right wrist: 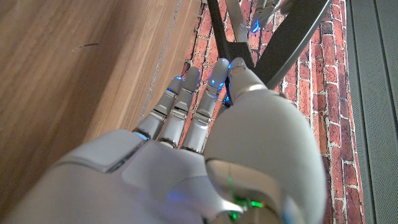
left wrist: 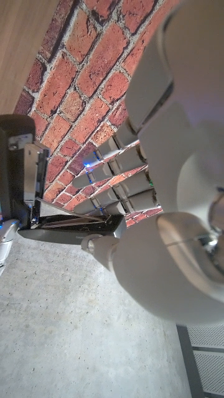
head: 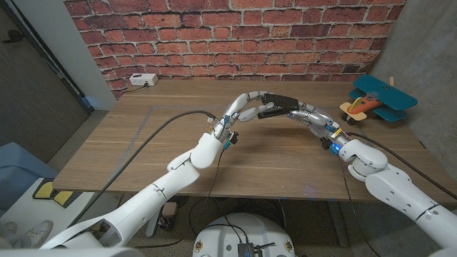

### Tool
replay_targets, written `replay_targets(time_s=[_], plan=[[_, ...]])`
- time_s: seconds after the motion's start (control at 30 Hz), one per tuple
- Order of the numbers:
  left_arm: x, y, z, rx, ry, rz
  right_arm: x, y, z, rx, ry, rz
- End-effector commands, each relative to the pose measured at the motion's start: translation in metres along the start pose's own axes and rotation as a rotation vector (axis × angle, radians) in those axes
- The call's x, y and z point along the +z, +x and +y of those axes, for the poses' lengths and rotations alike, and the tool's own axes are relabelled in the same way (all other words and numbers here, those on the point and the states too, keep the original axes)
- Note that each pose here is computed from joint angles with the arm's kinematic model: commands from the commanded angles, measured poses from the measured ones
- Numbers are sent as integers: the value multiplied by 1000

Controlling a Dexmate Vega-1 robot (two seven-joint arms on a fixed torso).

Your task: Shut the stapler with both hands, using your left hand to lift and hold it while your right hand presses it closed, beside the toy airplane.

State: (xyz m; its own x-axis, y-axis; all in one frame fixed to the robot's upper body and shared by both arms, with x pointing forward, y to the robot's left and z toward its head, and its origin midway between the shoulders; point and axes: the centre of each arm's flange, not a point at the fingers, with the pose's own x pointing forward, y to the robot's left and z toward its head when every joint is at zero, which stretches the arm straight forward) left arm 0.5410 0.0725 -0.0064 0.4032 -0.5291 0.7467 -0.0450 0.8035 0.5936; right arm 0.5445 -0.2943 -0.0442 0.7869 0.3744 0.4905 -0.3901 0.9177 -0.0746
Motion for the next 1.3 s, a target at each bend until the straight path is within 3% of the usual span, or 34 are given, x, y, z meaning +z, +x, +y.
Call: replay_targets(time_s=[0.03, 0.77, 1.3], plan=[[-4, -2, 3, 14, -15, 7, -1, 3, 0, 21, 35, -1], [-12, 0, 5, 9, -22, 23, -8, 9, 0, 33, 113, 8], [-23, -9, 12, 36, -43, 49, -11, 14, 2, 40, 163, 13]])
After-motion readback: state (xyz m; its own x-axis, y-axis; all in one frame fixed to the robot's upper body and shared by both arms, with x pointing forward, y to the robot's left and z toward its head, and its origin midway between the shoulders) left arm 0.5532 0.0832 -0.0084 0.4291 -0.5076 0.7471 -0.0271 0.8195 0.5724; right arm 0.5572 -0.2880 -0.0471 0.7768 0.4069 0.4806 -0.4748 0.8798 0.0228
